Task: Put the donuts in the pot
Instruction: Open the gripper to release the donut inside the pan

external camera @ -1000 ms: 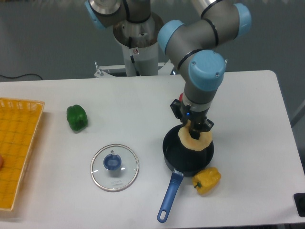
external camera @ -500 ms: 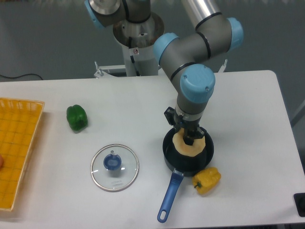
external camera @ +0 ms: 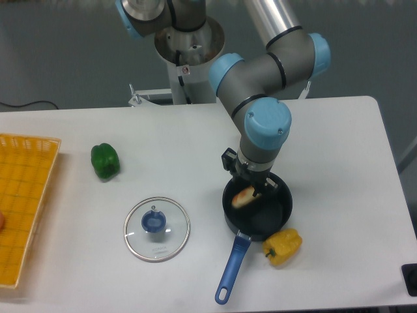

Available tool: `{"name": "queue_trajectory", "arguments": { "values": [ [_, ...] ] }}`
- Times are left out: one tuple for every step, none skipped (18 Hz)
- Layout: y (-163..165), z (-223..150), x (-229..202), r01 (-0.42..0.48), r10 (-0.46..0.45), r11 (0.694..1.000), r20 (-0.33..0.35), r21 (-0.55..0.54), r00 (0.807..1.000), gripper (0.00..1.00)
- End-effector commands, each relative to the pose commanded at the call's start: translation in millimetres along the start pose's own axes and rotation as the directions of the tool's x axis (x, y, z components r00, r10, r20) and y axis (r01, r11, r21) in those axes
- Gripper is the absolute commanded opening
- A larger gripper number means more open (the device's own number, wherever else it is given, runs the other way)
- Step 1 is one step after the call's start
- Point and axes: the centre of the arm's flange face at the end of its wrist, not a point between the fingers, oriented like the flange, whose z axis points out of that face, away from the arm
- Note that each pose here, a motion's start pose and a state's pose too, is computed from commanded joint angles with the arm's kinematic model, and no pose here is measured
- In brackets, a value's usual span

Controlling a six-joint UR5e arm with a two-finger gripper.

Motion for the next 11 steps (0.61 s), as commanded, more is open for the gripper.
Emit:
{"name": "queue_trajectory", "arguments": {
  "values": [
    [0,-3,0,0.0,0.0,1.0,0.004,0.002,1.0,0.96],
    [-1,-4,-1,0.001,-0.001,1.0,0.007,0.003,1.0,1.0],
    [0,-7,0,0.0,0.0,1.0,0.012,0.007,1.0,1.0],
    [-1,-11,-1,-0.006,0.005,1.0,0.028,0.013,1.0,1.0],
    [-2,-13,-2,-0.006,0.005,1.0,0.043,0.021,0.999,1.0],
    [-4,-20,-6,-0.007,0.004,0.999,0.078,0.039,0.997,1.0],
    [-4,-25,-9,-0.006,0.0,0.999,0.102,0.053,0.995,1.0],
    [-5,-29,-10,-0.008,0.002,0.998,0.112,0.057,0.994,1.0],
    [-5,-30,-10,-0.01,0.003,0.998,0.113,0.059,0.994,1.0],
    [-5,-31,-11,-0.009,0.002,0.998,0.115,0.06,0.993,1.0],
    [-4,-33,-11,-0.009,0.002,0.998,0.12,0.064,0.993,1.0]
  ]
}}
